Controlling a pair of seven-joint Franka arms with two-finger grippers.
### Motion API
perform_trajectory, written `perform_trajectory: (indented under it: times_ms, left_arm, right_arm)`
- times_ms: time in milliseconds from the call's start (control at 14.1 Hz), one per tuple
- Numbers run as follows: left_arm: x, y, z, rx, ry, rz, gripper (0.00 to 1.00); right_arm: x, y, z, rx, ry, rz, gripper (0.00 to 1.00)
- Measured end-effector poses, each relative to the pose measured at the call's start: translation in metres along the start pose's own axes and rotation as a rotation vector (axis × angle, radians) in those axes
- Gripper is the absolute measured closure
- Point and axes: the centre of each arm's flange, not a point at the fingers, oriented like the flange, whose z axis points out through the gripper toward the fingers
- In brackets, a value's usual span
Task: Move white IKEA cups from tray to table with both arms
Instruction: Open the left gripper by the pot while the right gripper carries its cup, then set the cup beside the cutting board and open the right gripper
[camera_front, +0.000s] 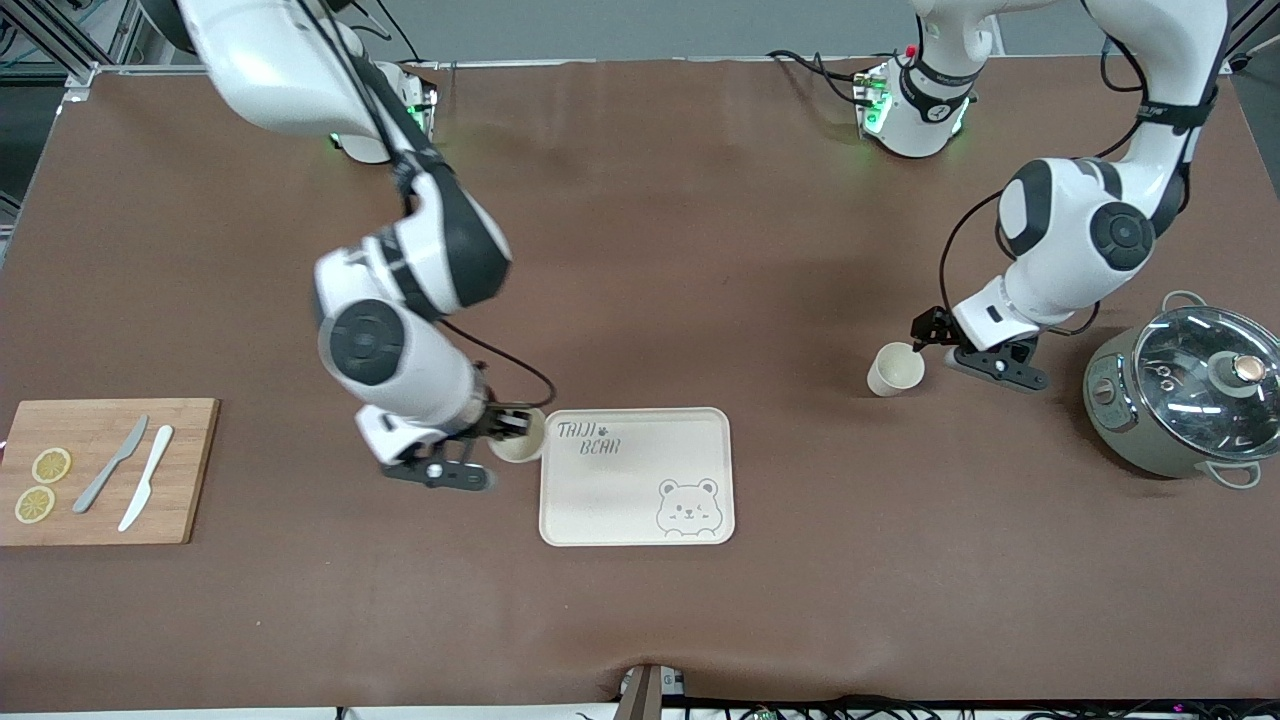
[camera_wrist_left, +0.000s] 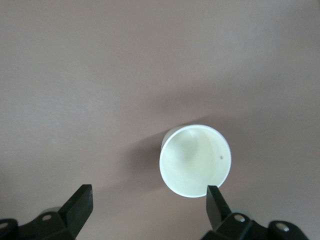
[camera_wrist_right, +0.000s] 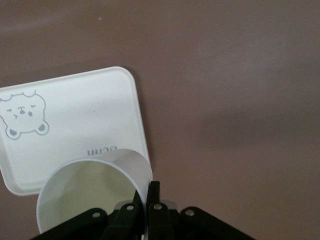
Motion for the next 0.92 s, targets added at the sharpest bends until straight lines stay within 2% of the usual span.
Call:
perform_trajectory:
  times_ms: [213, 426, 639, 923]
  left_arm:
    - [0.036, -0.001, -0.052, -0.006, 0.031, -0.122, 0.00]
    - [0.074, 0.011, -0.123, 0.011, 0.063, -0.230, 0.00]
    - [0.101, 0.042, -0.190, 0.016, 0.061, -0.217, 0.00]
    - [0.111, 0.033, -0.266, 0.080, 0.038, -0.211, 0.00]
  right_arm:
    - [0.009, 0.061, -0.034, 0.001, -0.003, -0.098, 0.96]
    - [0.012, 0.124, -0.036, -0.006, -0.030, -0.187, 0.96]
    - [0.020, 0.190, -0.024, -0.003, -0.044, -0.261, 0.96]
    - [0.030, 0.254, 0.017, 0.000, 0.007, -0.362, 0.96]
